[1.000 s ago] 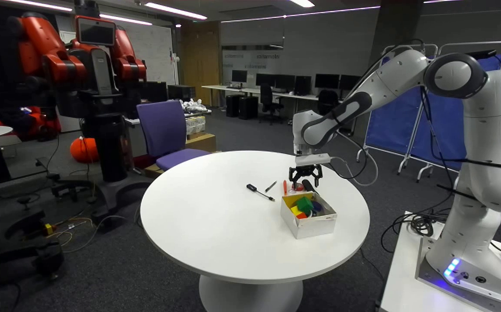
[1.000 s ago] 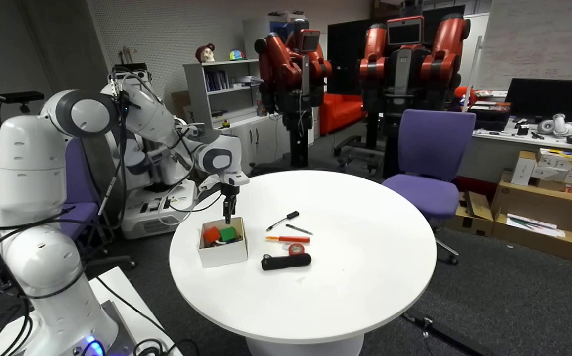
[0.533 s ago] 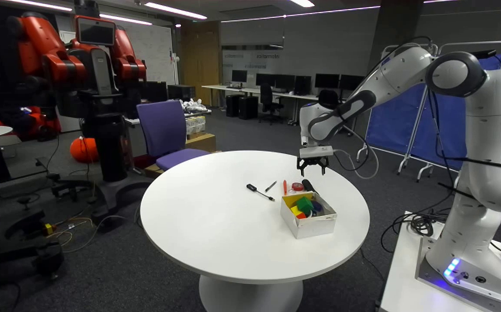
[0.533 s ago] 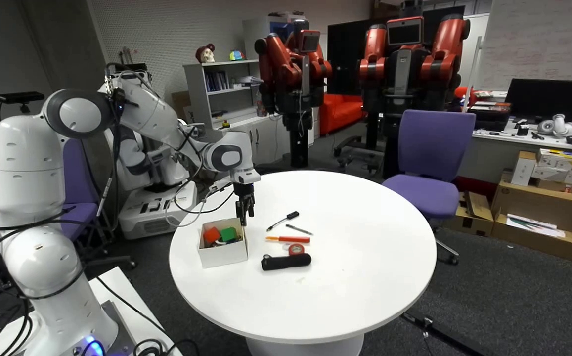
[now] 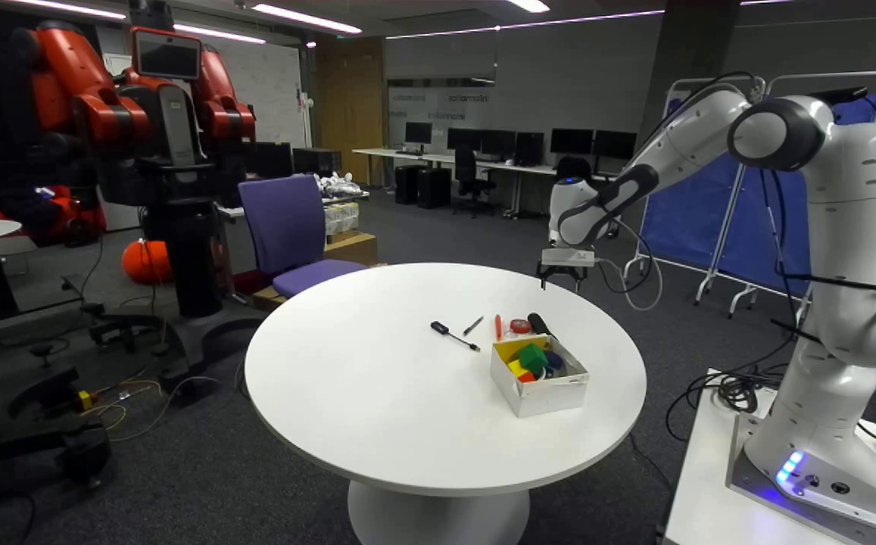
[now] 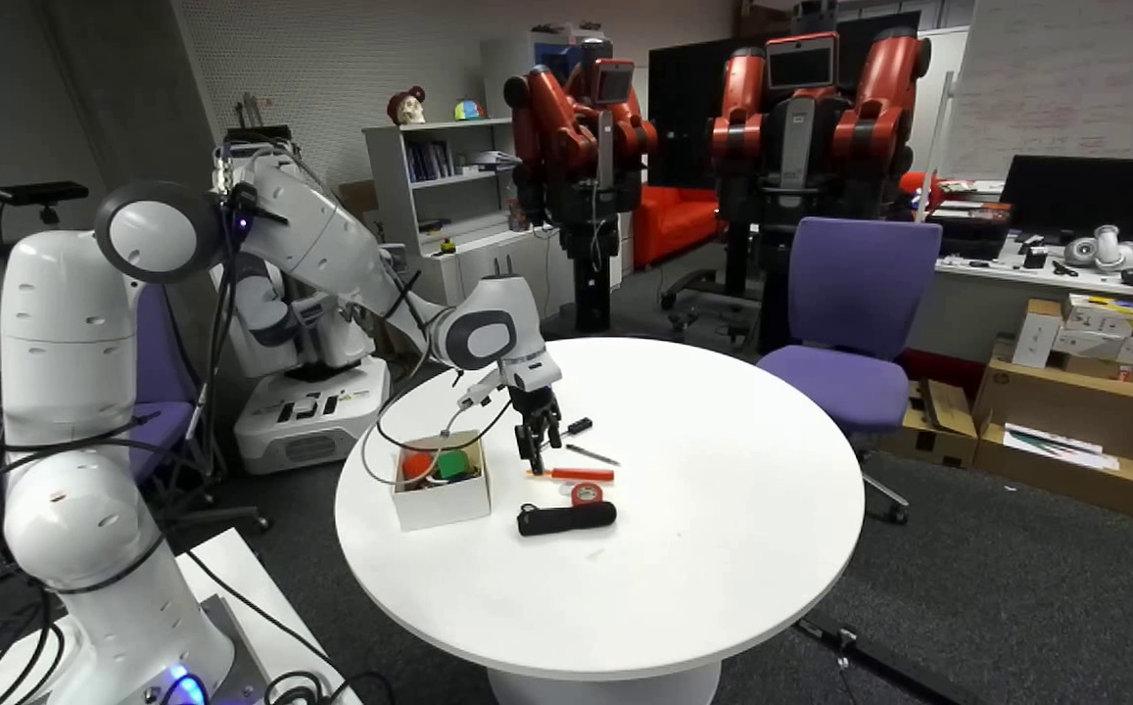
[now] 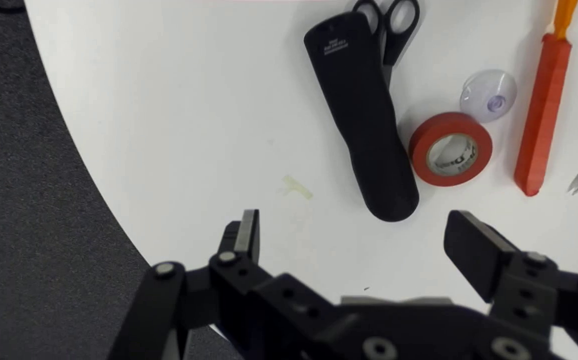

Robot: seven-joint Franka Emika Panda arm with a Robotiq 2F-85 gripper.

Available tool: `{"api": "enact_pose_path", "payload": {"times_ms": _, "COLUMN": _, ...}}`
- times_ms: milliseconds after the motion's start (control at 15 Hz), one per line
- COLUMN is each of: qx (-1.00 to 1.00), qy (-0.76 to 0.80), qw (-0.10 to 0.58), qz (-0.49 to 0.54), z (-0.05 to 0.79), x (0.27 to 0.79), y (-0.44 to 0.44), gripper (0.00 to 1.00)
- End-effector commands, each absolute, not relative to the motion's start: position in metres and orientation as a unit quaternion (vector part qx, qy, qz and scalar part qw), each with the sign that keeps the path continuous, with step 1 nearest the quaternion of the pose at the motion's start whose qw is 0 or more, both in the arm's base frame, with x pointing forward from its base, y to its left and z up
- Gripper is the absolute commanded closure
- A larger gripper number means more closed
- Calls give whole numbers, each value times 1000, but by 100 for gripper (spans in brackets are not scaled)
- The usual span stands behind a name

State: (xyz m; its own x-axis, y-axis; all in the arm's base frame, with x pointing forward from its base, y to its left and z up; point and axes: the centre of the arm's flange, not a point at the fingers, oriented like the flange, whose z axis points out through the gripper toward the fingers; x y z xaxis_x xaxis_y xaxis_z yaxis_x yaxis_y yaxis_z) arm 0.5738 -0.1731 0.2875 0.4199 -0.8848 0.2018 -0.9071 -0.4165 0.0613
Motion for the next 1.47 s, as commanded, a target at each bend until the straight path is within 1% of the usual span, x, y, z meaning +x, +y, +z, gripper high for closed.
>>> {"api": "enact_pose_path", "payload": {"times_ms": 0, "qx": 854, "qy": -511, "qw": 54, "qz": 82, "z": 257, "x": 572, "y": -206, "gripper": 0}}
{"api": "enact_pose_path", "payload": {"times_ms": 333, "qx": 884, "qy": -465, "qw": 27, "qz": 42, "z": 210, "x": 569, "y": -212, "gripper": 0}}
{"api": "enact_pose_path", "payload": {"times_ms": 667, "qx": 904, "qy": -426, "qw": 17, "qz": 2, "z": 182, "x": 582, "y": -198, "gripper": 0}}
{"api": "enact_pose_path", "payload": {"times_ms": 1133, "qx": 905, "qy": -426, "qw": 19, "qz": -5, "z": 147, "x": 606, "y": -192, "gripper": 0}}
{"api": "enact_pose_path", "payload": {"times_ms": 1400, "qx": 906, "qy": -423, "qw": 25, "qz": -6, "z": 134, "x": 610, "y": -191, "gripper": 0}}
